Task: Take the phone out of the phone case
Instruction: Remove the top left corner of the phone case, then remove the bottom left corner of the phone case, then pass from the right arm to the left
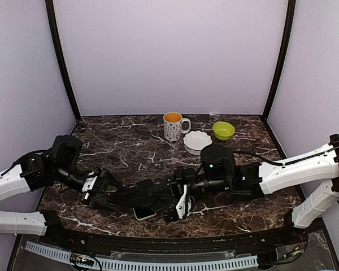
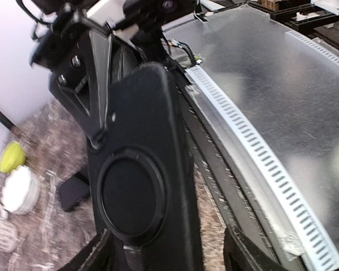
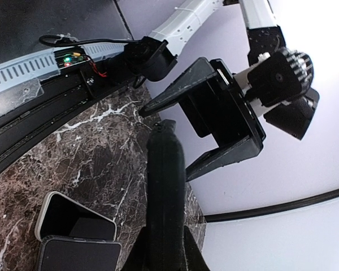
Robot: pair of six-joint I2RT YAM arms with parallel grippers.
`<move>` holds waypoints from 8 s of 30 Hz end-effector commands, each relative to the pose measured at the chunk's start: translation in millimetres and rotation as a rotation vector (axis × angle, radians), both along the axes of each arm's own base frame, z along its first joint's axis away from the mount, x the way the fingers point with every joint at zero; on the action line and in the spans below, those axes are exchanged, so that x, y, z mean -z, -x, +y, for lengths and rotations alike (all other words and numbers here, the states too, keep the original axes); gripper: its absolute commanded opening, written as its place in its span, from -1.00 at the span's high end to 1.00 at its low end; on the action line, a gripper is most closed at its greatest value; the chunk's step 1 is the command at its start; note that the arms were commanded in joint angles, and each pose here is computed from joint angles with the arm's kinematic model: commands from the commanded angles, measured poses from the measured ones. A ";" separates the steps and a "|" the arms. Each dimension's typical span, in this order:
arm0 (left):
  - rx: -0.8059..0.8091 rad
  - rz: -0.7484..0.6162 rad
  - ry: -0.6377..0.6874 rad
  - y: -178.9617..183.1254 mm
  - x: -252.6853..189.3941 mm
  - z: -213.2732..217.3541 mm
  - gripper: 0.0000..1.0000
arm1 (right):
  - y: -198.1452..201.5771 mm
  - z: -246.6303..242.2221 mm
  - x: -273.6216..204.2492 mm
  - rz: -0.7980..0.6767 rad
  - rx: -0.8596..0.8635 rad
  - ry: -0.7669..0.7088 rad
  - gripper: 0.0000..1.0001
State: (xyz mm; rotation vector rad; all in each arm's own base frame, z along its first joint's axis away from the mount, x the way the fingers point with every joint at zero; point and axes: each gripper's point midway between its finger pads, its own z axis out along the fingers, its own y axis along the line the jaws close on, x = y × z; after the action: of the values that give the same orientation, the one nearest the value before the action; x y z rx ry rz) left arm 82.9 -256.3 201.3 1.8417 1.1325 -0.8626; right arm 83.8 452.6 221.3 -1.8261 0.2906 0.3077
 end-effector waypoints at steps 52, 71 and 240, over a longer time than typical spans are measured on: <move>-0.637 -0.069 0.536 -118.6 -109.3 30.3 -0.44 | -165.9 -107.9 -179.0 1.414 0.457 -0.649 1.00; -0.177 0.094 0.629 -59.0 -155.0 4.2 -0.07 | -91.9 -68.2 -207.7 1.458 -0.151 -0.329 1.00; -0.031 0.024 0.461 -32.6 -81.2 4.9 0.14 | -53.5 -51.4 -111.9 0.708 0.033 -0.154 1.00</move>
State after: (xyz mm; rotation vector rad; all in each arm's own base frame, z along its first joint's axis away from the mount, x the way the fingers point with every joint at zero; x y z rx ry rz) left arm 118.8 -251.3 278.4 1.4288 0.9109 -1.0139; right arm 143.0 396.9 298.5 -1.5572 0.9032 0.9435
